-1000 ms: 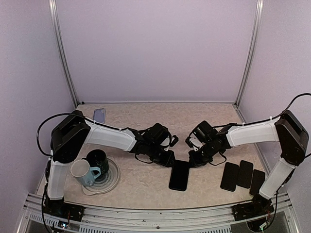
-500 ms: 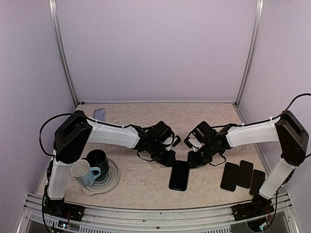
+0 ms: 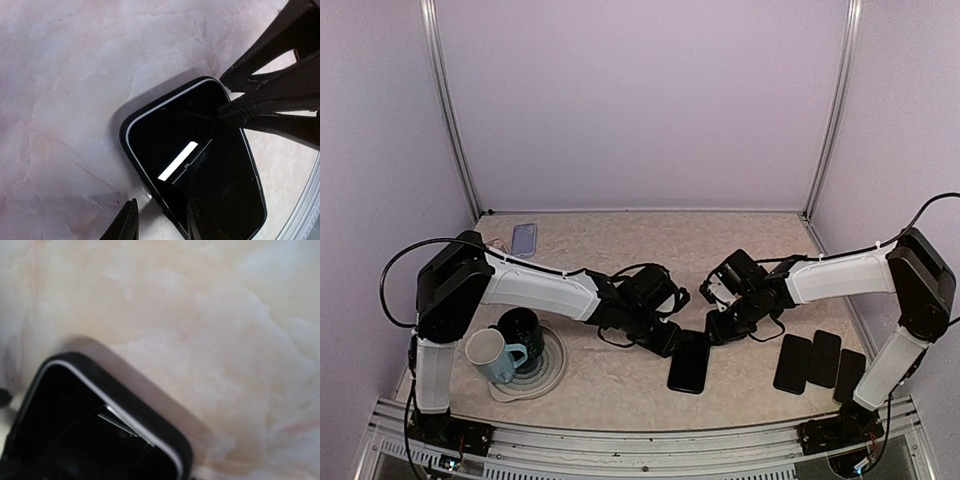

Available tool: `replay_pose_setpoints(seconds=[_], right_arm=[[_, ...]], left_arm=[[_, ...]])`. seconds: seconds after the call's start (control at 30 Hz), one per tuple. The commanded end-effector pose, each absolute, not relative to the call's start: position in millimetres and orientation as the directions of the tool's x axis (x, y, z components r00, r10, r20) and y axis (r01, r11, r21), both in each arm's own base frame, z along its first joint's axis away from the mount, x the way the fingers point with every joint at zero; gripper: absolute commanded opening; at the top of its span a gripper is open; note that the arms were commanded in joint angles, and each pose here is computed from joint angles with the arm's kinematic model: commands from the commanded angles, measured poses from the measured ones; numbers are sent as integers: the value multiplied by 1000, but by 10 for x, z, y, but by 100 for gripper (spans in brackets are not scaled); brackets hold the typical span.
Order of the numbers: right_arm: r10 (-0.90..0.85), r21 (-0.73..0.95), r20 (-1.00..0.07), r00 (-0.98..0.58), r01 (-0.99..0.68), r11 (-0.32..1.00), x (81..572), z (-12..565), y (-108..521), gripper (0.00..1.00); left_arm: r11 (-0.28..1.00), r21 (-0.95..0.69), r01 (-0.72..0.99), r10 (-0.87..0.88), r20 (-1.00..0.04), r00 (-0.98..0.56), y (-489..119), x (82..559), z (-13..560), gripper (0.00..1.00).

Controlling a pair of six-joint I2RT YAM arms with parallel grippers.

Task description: Put the phone into the phone case

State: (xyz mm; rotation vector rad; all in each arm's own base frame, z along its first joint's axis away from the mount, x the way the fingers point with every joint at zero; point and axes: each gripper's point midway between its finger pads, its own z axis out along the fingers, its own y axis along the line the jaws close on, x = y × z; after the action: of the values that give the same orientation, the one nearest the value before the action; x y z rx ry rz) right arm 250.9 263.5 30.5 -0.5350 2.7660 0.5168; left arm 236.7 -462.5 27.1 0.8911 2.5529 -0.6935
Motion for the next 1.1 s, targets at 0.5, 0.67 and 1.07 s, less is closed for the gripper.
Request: replay_pose_setpoints(seconds=[0.5, 0.67, 1.07], right_arm=[[-361, 131, -146, -921, -380, 916, 2095, -332, 2270, 15], [-395, 51, -52, -917, -397, 916, 1953, -613, 2073, 10], [-458, 6, -57, -887, -459, 888, 1930, -470, 2086, 10]], left_arm=[[716, -442, 540, 441, -314, -841, -4569, 2203, -228, 43], [757, -393, 523, 486, -197, -851, -4360, 2060, -524, 33], [779, -269, 567, 580, -38, -814, -3874, 1757, -977, 24]])
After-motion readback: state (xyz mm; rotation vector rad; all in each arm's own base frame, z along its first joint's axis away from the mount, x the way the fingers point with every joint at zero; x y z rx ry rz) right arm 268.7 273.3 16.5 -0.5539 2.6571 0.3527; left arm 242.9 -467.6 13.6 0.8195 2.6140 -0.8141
